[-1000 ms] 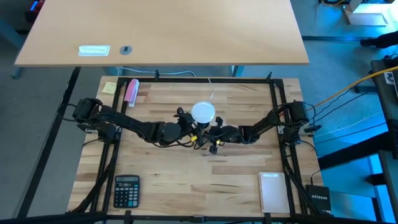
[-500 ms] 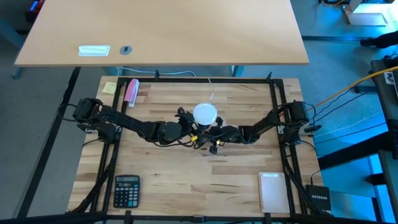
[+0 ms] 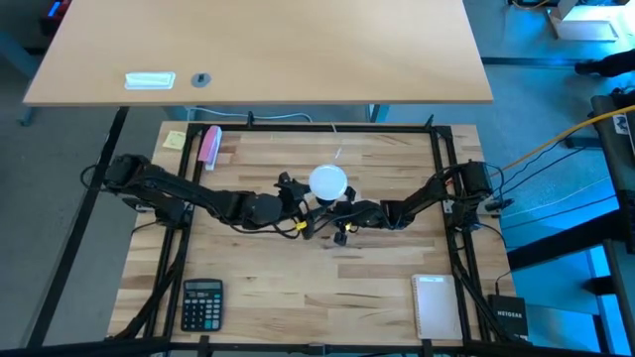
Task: Screw lightbulb
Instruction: Remove the white lightbulb from the lamp
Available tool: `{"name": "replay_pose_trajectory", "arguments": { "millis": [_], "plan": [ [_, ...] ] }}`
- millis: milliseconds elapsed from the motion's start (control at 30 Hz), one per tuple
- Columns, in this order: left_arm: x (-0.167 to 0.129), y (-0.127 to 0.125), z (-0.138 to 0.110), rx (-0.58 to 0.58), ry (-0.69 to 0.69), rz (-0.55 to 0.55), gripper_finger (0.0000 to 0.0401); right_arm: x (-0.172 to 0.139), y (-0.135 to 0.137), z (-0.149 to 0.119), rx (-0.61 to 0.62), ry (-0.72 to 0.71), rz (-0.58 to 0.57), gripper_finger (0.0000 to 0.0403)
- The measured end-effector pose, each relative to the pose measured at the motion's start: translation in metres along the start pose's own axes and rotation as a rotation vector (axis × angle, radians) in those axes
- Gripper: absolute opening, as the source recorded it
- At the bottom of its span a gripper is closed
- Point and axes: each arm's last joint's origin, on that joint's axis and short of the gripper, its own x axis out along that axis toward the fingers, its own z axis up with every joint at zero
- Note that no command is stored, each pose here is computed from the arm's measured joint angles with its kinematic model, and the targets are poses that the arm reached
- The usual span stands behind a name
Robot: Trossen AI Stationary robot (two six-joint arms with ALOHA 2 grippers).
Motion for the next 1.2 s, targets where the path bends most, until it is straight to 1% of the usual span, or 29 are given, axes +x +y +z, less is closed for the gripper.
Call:
{"name": "replay_pose_trajectory", "arguments": {
  "millis": [133,200,300,400,533,700,767,867,1033,1200],
  "plan": [
    [-0.017,0.007,0.007,0.018,0.092,-0.072,0.0279,0.000,0.000,0.000,0.000,0.000,0.004,0.0043],
    [-0.026,0.014,0.011,0.035,0.137,-0.087,0.0279,0.000,0.000,0.000,0.000,0.000,0.005,0.0043],
    [-0.034,0.027,0.021,0.072,0.165,-0.119,0.0279,0.000,0.000,0.000,0.000,0.000,0.007,0.0043],
    [-0.033,0.044,0.033,0.086,0.168,-0.228,0.0279,0.000,0.000,0.000,0.001,0.000,0.012,0.0043],
    [-0.019,0.070,0.038,0.113,0.195,-0.406,0.0279,0.000,0.000,0.000,0.001,0.001,0.017,0.0043],
    [0.006,0.104,0.039,0.101,0.183,-0.518,0.0279,0.000,0.001,0.000,0.001,0.001,0.026,0.0043],
    [0.015,0.113,0.039,0.088,0.162,-0.588,0.0279,0.000,0.001,0.000,0.000,0.001,0.032,0.0043],
    [0.029,0.119,0.036,0.075,0.121,-0.701,0.0279,0.000,0.001,0.000,-0.009,0.001,0.034,0.0043],
    [0.052,0.131,0.023,0.065,0.116,-0.741,0.0279,0.000,0.001,0.000,-0.020,0.000,0.039,0.0043],
    [0.064,0.132,0.016,0.049,0.087,-0.807,0.0279,0.000,0.001,0.000,-0.023,0.000,0.042,0.0043]
  ]
}}
